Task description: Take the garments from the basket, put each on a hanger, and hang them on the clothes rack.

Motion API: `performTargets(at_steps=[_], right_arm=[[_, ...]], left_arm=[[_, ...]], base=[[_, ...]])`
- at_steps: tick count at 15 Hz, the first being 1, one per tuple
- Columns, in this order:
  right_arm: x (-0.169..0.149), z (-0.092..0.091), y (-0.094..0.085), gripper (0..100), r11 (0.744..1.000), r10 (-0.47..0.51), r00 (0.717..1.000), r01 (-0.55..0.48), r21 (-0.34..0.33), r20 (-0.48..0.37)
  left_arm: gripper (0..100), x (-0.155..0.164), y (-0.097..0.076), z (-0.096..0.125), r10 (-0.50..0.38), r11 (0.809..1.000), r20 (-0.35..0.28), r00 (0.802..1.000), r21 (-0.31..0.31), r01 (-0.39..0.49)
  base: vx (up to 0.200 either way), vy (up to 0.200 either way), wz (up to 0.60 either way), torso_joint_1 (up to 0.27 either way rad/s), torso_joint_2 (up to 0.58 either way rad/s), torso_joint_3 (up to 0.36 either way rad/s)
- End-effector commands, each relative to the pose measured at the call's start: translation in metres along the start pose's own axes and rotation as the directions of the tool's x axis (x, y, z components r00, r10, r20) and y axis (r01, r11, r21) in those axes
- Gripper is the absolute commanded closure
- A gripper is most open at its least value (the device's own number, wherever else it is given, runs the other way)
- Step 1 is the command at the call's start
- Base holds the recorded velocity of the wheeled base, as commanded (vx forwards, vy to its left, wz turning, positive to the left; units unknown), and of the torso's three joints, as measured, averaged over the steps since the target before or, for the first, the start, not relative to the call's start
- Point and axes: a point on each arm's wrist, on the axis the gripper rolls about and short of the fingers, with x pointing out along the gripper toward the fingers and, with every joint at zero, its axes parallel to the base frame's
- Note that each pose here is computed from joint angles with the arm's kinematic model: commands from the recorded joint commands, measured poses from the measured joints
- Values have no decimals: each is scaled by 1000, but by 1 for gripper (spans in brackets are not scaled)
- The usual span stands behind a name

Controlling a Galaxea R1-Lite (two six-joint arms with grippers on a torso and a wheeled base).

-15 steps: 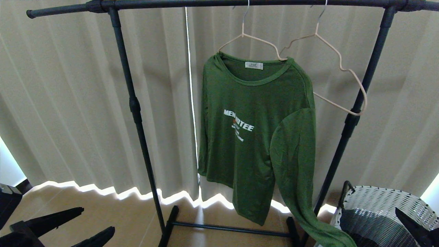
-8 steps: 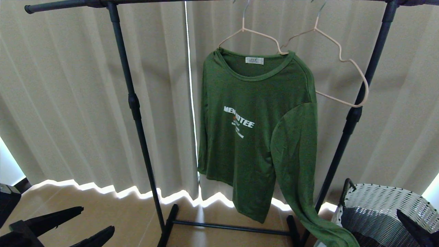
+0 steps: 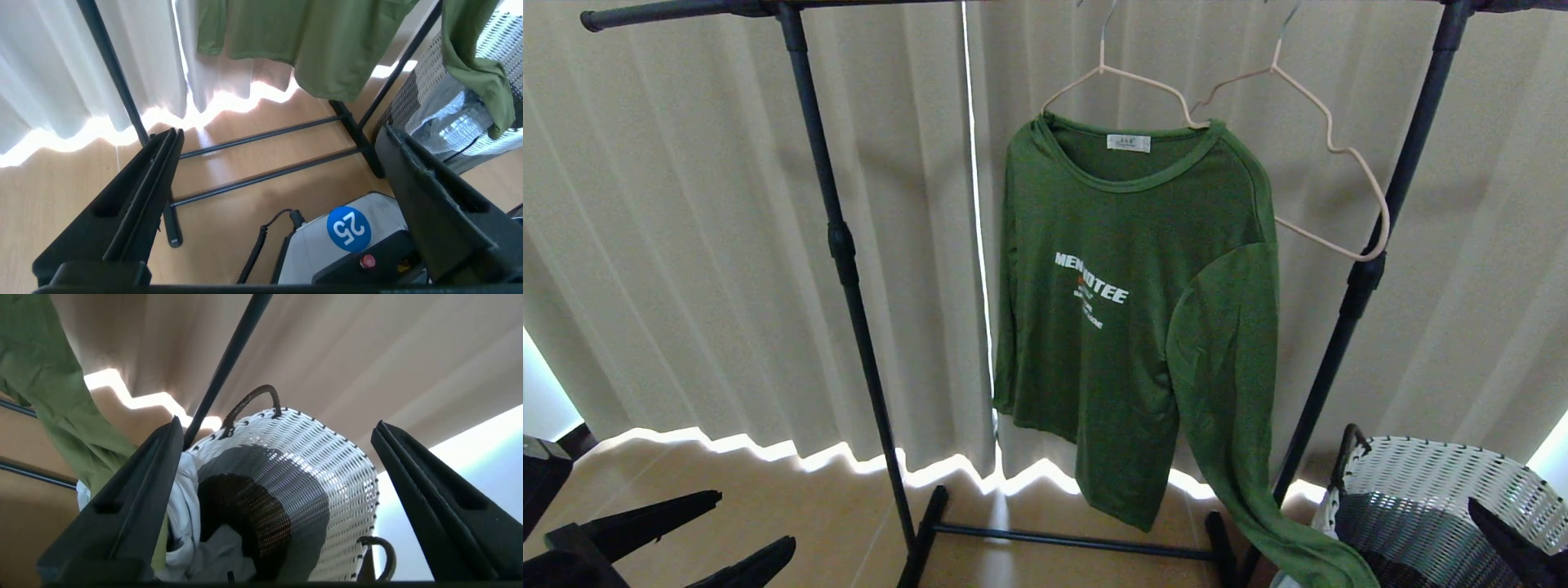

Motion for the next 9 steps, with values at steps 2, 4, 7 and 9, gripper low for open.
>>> performTargets(at_steps=[2,4,7,9], right_arm=[[0,0,0,0,1000,0,1000,0,-1,2],[0,1,0,0,1000,-3,1000,3,0,7],[0,1,-1,0,1000,-4,1000,4,0,12],[0,2,-1,0,1000,-4,1000,4,1,15]], left_arm=[[0,0,0,0,0,1000,1,1000,2,0],[0,0,0,0,0,1000,-1,1000,0,0],[0,0,0,0,0,1000,1,1000,2,0],[0,0,0,0,0,1000,1,1000,2,0]], base=[[0,0,0,0,0,0],[0,0,0,0,0,0],[0,0,0,0,0,0],[0,0,0,-449,49,-432]])
